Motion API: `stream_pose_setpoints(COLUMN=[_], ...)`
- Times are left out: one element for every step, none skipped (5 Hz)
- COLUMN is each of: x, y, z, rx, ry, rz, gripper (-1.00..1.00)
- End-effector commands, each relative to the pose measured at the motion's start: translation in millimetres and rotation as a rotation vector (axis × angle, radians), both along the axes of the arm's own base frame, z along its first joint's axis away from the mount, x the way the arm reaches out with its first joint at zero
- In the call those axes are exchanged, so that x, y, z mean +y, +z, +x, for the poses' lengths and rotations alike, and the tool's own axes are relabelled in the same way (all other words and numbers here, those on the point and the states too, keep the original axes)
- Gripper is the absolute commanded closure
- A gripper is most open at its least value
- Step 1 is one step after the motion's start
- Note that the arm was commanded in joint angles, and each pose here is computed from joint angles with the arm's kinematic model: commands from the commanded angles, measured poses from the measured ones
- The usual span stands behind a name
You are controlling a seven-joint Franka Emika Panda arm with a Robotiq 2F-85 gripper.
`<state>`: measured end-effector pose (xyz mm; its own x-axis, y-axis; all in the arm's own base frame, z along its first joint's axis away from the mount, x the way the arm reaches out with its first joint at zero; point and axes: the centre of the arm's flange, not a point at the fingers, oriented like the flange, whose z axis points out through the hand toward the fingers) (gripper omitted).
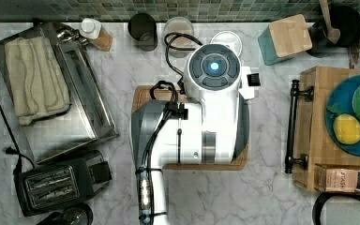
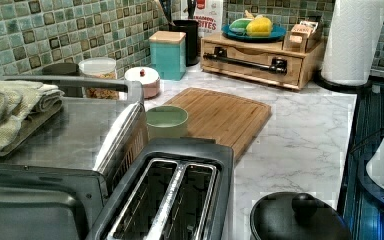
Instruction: Open the drawer.
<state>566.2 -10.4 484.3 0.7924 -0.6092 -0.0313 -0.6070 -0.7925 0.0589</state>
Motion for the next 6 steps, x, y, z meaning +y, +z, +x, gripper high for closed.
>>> stream_pose_setpoints(x=[-2,-27,-76,-120,-162,-194], y=[-1,-5,-34,-39,-43,-57], z=[-1,-2,-17,-5,-7,-11], rx=[0.003,0.012,-0.104,-0.039,-0.046,-0.078], ry=[-0.002,0.084,0.245,0.305,0.376,0.435], rz=[0.0,0.005,-0.029,-0.021,-0.035,-0.09], gripper=[-1.0,-1.0,-1.0,-1.0,-1.0,-1.0])
